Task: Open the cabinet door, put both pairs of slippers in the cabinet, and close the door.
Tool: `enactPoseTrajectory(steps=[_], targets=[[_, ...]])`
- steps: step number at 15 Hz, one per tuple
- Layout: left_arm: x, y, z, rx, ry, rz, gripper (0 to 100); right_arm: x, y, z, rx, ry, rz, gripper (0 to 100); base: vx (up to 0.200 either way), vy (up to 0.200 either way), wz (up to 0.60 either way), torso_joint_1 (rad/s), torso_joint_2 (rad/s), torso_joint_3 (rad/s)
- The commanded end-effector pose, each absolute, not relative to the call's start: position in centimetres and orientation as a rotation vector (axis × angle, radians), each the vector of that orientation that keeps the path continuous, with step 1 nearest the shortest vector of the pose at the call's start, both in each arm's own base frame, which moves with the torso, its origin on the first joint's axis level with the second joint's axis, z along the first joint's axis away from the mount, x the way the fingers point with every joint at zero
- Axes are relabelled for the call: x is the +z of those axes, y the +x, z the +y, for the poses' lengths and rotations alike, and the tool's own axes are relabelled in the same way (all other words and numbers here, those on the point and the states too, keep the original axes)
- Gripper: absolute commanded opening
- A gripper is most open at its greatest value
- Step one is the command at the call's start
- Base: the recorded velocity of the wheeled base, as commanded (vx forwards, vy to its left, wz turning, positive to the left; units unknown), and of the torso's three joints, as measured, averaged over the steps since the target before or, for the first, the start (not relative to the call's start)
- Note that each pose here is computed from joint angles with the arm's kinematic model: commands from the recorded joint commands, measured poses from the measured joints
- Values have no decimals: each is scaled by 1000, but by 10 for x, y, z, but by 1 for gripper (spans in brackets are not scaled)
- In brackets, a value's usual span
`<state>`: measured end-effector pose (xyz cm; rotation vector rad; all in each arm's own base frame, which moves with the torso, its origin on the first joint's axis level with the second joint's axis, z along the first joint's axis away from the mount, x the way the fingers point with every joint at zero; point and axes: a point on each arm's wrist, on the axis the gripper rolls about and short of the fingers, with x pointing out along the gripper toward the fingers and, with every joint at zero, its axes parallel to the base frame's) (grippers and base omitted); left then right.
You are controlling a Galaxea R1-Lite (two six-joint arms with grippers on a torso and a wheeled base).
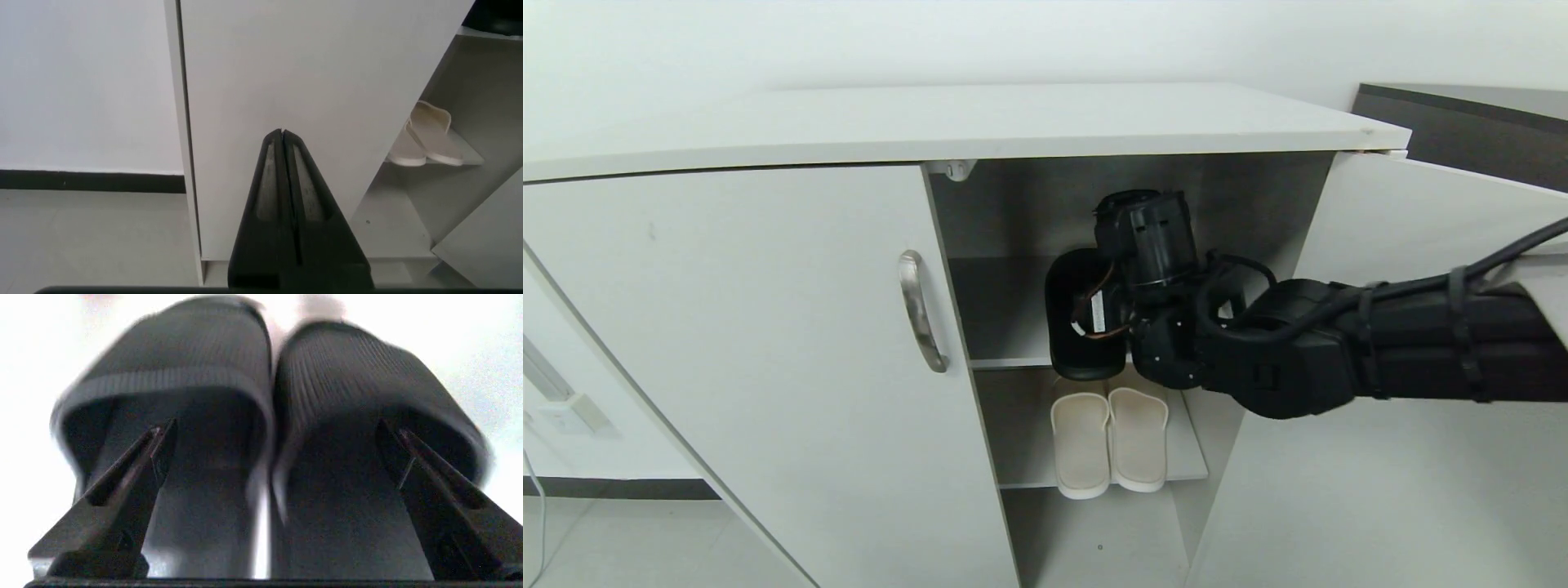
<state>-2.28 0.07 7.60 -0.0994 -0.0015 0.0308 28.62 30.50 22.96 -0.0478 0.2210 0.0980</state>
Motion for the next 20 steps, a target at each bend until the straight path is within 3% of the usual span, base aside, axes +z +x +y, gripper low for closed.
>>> enactPoseTrajectory(steps=[1, 5, 6, 20], targets=[[76, -23, 1, 31, -100, -2, 0, 249, 237, 285, 171, -8, 199, 100, 0, 0, 0, 0, 0, 0], [76, -23, 1, 31, -98, -2, 0, 233, 191, 263, 283, 1, 188, 100, 0, 0, 0, 0, 0, 0], [76, -23, 1, 32, -98, -2, 0, 226, 184, 260, 295, 0, 188, 0, 0, 0, 0, 0, 0, 0], [76, -23, 1, 28, -95, 0, 0, 216, 169, 259, 365, 24, 162, 0, 0, 0, 0, 0, 0, 0]])
